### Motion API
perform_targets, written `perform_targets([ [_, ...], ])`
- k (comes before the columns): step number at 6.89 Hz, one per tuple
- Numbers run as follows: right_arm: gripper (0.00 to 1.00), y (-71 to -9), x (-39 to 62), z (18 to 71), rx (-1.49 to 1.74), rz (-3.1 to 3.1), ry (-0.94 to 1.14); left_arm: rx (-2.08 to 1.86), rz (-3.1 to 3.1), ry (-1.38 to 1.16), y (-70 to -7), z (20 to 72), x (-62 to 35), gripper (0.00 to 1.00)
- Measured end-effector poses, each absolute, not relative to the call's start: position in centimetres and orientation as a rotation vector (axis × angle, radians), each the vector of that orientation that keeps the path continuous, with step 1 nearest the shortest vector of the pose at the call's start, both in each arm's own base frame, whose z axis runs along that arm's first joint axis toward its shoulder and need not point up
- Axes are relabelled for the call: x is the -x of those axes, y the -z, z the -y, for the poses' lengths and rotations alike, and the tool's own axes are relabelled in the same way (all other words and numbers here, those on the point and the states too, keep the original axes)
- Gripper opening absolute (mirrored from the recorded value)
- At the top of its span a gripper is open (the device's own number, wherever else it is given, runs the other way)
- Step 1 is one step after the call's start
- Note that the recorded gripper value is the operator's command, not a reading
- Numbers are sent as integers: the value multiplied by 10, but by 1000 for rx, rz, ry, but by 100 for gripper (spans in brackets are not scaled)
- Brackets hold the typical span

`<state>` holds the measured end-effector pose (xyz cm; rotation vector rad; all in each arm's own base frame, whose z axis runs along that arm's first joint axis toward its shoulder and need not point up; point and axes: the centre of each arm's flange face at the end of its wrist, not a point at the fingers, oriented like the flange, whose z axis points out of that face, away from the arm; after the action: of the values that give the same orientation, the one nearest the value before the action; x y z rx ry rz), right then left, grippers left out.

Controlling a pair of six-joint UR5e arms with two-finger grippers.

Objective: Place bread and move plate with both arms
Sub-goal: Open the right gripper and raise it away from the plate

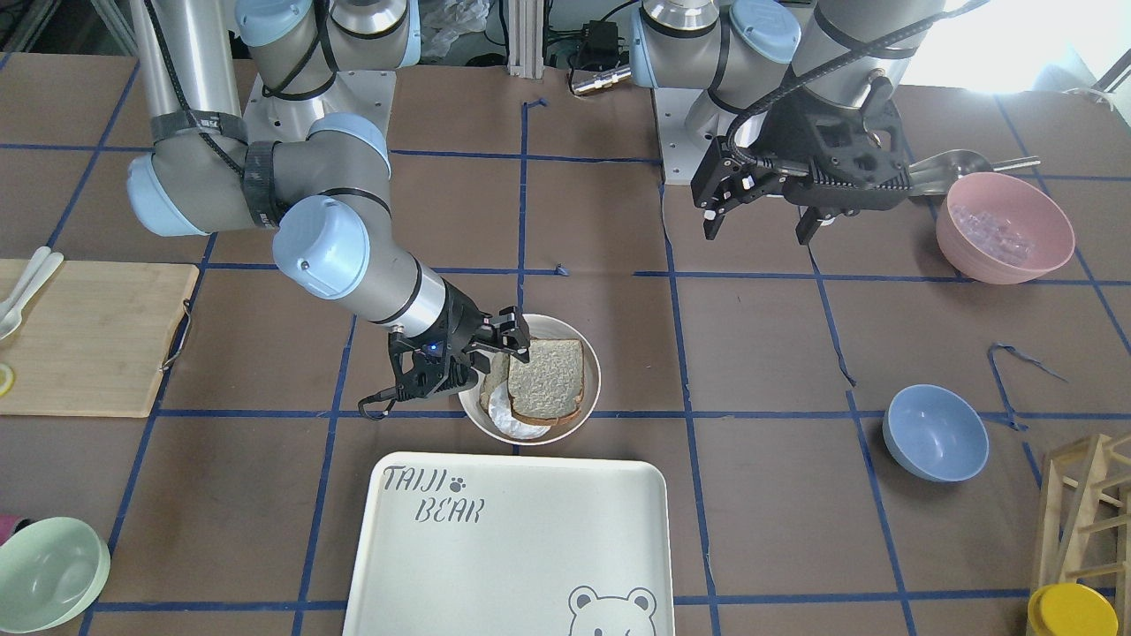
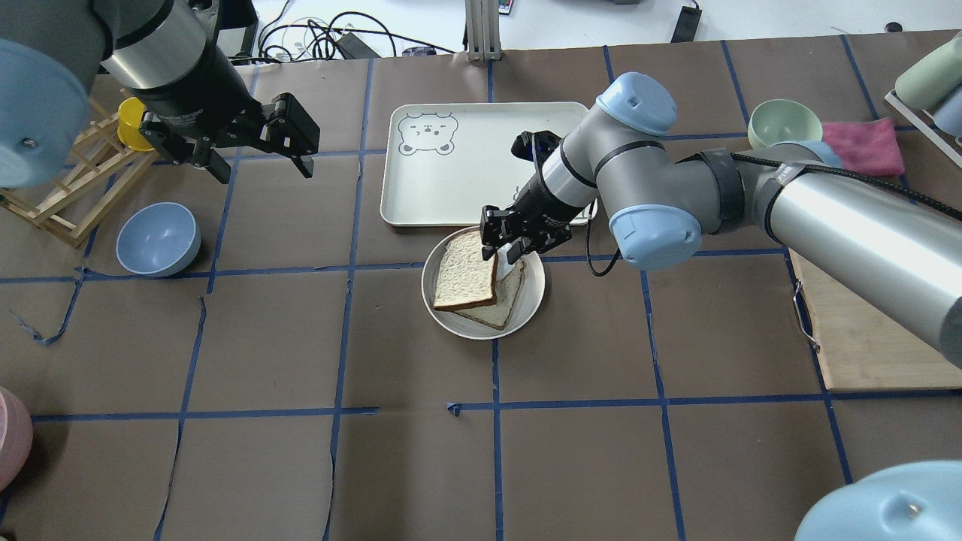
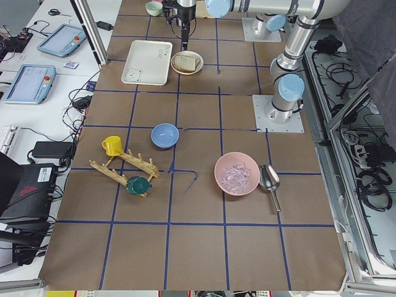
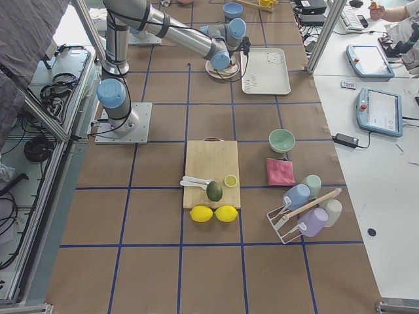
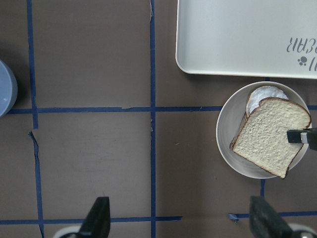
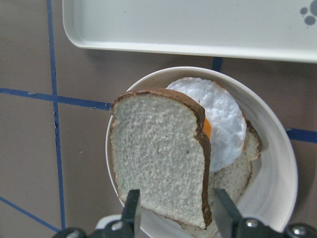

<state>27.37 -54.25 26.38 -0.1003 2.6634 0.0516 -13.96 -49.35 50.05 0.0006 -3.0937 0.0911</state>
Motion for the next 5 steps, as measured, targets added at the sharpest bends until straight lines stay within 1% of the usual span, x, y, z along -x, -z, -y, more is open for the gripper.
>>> perform_targets([
  [3,100,-350,-260,590,105,-2797,20,-1,3089,-76,-496,493,141,100],
  [5,100,-438,-217,606,102,-2906,5,-65,3080,-1,-473,493,142,100],
])
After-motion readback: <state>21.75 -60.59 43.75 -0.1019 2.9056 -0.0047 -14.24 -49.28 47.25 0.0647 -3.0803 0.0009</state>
